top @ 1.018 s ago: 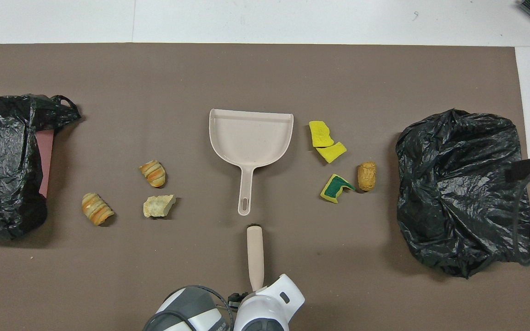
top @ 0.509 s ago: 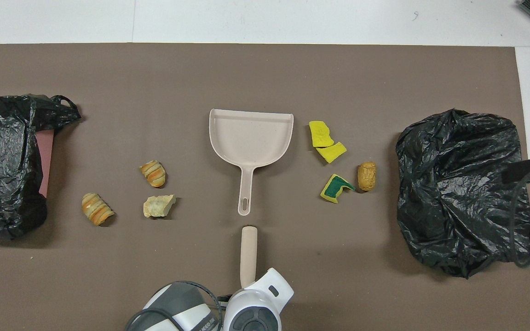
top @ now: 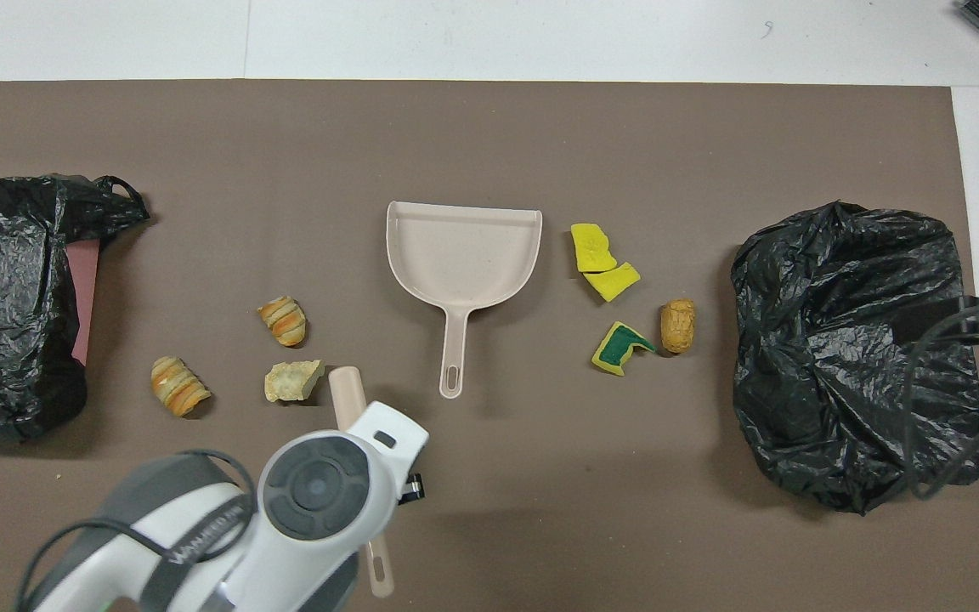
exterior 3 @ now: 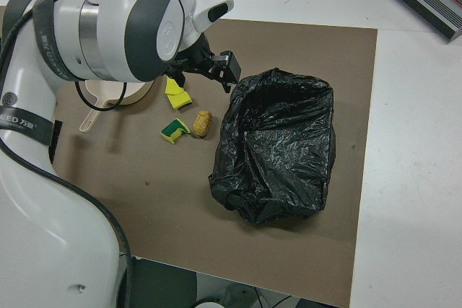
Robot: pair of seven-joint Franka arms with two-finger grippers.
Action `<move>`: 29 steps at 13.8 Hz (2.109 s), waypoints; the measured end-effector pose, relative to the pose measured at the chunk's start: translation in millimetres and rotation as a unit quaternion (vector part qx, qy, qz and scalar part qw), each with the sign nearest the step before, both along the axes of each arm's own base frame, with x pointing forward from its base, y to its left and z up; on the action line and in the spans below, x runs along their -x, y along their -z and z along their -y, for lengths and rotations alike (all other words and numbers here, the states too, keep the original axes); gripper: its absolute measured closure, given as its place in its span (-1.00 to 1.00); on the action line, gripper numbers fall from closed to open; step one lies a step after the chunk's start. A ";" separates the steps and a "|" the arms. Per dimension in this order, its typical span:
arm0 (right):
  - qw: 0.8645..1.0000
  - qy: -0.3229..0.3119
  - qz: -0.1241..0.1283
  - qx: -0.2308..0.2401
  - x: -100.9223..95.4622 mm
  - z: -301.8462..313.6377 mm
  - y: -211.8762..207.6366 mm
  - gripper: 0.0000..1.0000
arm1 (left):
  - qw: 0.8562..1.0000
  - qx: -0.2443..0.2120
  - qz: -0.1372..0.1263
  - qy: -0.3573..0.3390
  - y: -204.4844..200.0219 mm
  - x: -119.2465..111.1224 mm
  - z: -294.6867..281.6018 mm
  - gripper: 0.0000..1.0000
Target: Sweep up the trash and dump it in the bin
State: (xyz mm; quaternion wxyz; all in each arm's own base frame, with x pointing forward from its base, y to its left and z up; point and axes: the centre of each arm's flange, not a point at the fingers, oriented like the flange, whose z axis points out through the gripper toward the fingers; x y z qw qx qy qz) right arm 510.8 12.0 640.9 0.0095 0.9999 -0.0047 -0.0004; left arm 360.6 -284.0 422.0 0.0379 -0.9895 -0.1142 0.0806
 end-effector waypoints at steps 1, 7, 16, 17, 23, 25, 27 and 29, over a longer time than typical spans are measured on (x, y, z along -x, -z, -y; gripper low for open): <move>1.000 -0.007 0.008 0.000 -5.4 -7.1 7.5 -1.00 | 1.000 0.002 0.008 -0.024 -9.3 -18.1 -17.6 0.48; 1.000 -0.003 0.014 -0.007 -41.7 -113.7 74.7 -1.00 | 0.992 -0.023 0.024 -0.125 -16.5 -82.5 -128.8 0.48; 0.996 0.072 0.013 -0.049 -19.2 -336.0 214.3 -1.00 | 0.996 0.001 -0.035 -0.087 29.5 -83.7 -298.2 0.48; 0.996 0.071 0.016 -0.050 -15.0 -352.9 230.8 -1.00 | 0.997 0.005 -0.033 -0.074 38.5 -78.4 -300.7 0.48; 0.998 0.037 0.022 -0.039 4.4 -405.5 306.5 -1.00 | 0.998 0.018 -0.036 0.053 63.6 -65.6 -262.7 0.48; 0.998 0.033 0.023 -0.038 5.6 -407.4 306.2 -0.99 | 0.995 0.025 -0.038 0.087 64.6 -62.8 -233.4 0.48; 0.998 0.031 0.027 -0.040 5.5 -409.7 302.6 -0.63 | 0.993 0.050 -0.032 0.106 66.0 -60.7 -203.9 0.48; 0.998 0.028 0.033 -0.039 3.3 -409.7 299.7 -0.07 | 0.990 0.064 -0.025 0.125 67.6 -58.6 -180.1 0.48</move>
